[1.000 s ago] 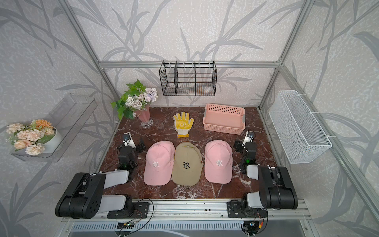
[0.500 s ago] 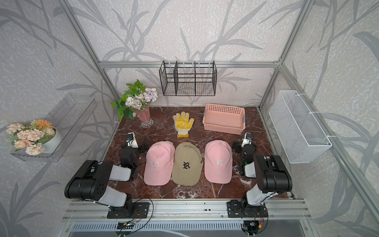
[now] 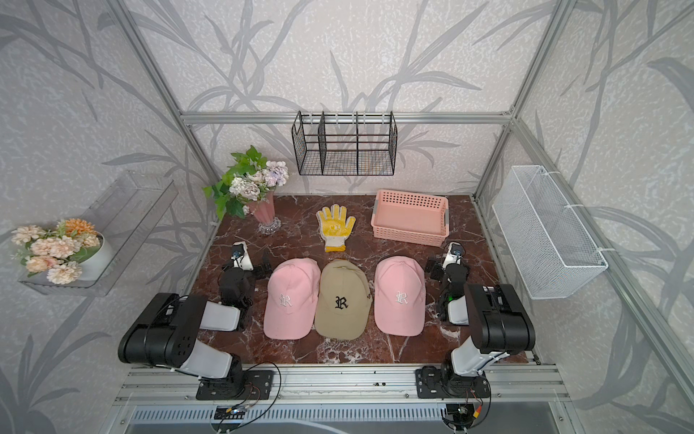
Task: Turn the baseball cap inside out
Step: Reset both arms
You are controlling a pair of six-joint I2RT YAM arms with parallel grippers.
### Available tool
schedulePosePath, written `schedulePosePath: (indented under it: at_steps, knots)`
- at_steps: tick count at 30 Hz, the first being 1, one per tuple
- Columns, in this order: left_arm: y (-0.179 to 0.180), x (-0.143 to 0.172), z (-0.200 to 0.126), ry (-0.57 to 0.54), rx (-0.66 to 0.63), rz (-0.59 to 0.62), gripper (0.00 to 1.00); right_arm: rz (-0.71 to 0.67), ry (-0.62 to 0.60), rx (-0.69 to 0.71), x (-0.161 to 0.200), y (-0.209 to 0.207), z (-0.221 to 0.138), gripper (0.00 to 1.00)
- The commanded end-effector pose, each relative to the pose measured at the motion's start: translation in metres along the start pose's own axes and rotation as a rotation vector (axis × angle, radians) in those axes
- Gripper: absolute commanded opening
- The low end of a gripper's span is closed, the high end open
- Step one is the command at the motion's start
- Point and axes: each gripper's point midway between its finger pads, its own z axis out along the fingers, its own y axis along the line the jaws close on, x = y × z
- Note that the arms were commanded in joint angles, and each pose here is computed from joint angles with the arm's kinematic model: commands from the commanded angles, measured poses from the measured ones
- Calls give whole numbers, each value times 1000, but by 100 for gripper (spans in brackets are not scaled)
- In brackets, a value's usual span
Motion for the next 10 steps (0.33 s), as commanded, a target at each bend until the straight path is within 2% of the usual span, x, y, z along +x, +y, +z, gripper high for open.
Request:
schedulePosePath:
  at_steps: [1,10]
  knots:
    - [-1,-9,4,-22,5,6,100,9,-40,7,-14,1,1,99]
    - [-1,-9,4,-21,4,7,100,10,-41,7,-14,1,1,99]
